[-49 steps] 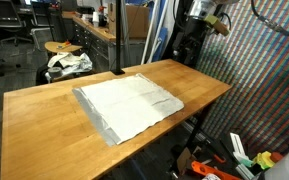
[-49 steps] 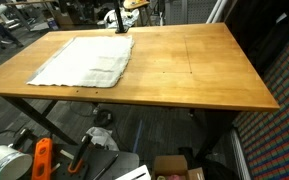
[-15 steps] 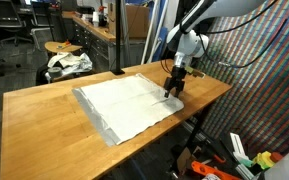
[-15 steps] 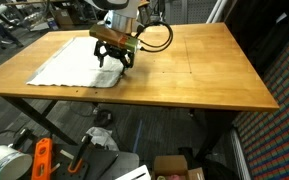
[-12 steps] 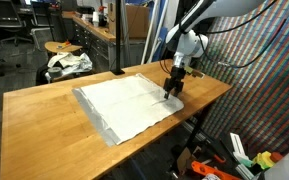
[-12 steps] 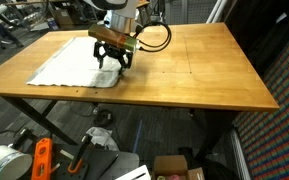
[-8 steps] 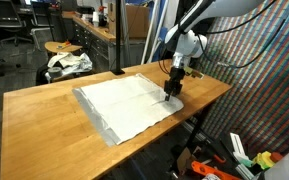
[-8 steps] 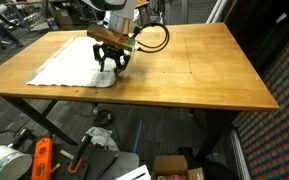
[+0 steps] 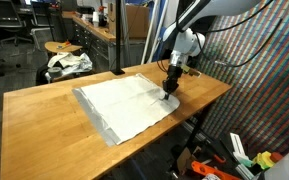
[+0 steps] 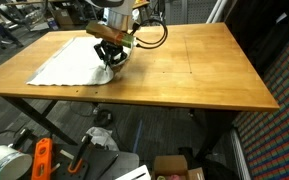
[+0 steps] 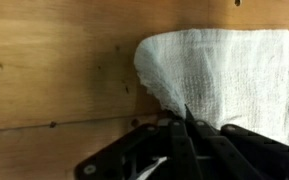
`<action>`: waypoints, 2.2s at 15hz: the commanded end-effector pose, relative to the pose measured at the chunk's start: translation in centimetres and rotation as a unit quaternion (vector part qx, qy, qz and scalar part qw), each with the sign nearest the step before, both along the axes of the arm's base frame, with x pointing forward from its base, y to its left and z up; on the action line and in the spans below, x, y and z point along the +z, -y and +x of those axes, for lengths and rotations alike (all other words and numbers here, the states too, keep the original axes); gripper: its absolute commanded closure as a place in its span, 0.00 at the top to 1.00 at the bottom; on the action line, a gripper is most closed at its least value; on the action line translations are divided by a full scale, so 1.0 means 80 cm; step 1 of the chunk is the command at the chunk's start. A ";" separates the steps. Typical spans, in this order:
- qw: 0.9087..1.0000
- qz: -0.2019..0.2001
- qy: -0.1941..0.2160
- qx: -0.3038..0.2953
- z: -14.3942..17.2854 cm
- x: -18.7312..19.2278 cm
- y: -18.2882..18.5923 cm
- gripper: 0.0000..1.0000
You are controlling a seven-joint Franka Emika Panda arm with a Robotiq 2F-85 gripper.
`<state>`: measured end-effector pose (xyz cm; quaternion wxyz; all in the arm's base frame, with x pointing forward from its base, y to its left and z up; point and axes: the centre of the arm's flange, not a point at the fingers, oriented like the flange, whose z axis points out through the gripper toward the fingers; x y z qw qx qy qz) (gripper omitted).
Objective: Fold the cloth
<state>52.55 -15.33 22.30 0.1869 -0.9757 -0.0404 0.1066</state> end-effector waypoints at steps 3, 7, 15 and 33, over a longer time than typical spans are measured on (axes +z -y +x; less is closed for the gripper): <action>0.999 -0.032 0.034 -0.009 0.024 0.030 -0.027 0.03; 0.997 -0.055 0.054 -0.014 0.027 0.045 -0.054 0.02; 0.985 -0.106 0.120 -0.063 0.028 0.090 -0.069 0.02; 0.952 -0.259 0.161 0.006 -0.066 0.074 -0.153 0.02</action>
